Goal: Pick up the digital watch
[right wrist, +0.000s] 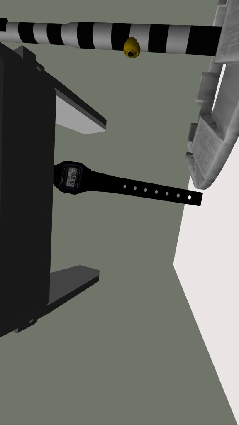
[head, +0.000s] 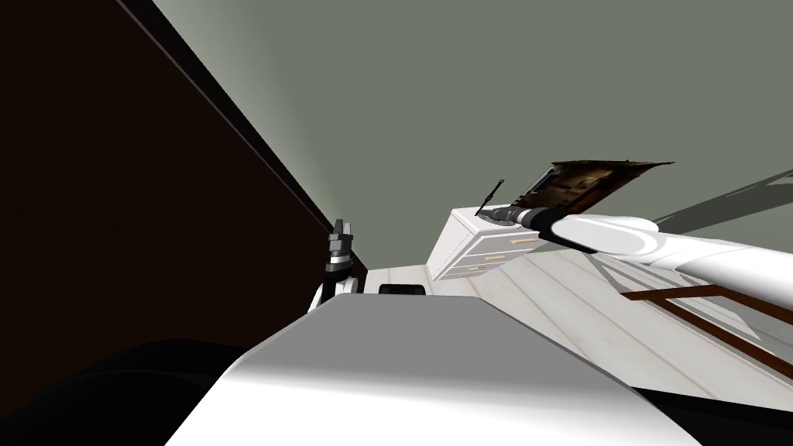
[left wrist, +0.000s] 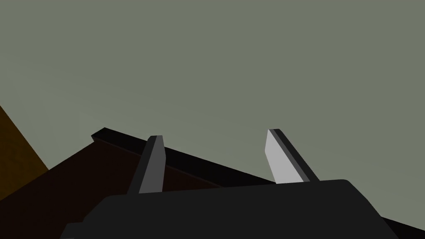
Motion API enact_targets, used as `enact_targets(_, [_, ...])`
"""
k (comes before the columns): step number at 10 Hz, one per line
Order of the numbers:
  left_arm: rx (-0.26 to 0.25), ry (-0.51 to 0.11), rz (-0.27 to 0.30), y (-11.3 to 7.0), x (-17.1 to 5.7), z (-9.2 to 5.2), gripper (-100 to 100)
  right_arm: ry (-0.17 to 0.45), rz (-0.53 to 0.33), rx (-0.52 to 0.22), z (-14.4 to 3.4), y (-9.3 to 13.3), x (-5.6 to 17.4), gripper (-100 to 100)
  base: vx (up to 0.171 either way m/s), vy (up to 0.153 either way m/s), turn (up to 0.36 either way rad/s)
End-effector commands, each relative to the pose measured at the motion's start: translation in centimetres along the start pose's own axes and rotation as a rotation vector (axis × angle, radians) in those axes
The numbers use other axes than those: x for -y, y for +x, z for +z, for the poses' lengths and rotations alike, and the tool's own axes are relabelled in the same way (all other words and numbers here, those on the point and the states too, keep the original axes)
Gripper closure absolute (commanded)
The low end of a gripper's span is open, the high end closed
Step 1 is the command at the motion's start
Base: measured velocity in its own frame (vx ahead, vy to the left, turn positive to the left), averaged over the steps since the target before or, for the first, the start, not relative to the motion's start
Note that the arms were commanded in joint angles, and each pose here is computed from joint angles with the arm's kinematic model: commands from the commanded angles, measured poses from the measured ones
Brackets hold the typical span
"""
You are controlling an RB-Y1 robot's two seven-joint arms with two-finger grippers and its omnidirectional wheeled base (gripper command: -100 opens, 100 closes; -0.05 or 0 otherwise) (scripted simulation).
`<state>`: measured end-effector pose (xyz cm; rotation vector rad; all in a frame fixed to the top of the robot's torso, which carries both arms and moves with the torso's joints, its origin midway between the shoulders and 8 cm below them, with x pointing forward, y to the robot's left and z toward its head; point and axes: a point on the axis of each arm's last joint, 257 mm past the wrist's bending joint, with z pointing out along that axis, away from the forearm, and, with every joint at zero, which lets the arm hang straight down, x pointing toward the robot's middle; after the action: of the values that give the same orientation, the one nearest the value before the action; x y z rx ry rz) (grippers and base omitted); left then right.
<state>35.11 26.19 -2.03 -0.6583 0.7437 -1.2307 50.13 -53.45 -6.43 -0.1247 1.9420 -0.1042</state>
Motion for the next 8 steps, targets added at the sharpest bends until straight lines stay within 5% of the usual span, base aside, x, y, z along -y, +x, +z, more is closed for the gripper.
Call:
enact_targets(1, [0.000, 0.000, 0.000, 0.0, 0.0, 0.0, 0, 0.002, -0.007, -0.003, 0.0, 0.0, 0.3, -100, 0.000, 0.000, 0.000])
enact_targets(3, [0.000, 0.000, 0.000, 0.0, 0.0, 0.0, 0, 0.083, -0.076, -0.034, -0.8, -0.7, 4.1, -100, 0.052, 0.084, 0.001])
enact_targets(8, [0.000, 0.000, 0.000, 0.0, 0.0, 0.0, 0, 0.125, -0.105, -0.049, -1.3, -1.1, 6.0, -100, 0.039, 0.063, -0.002])
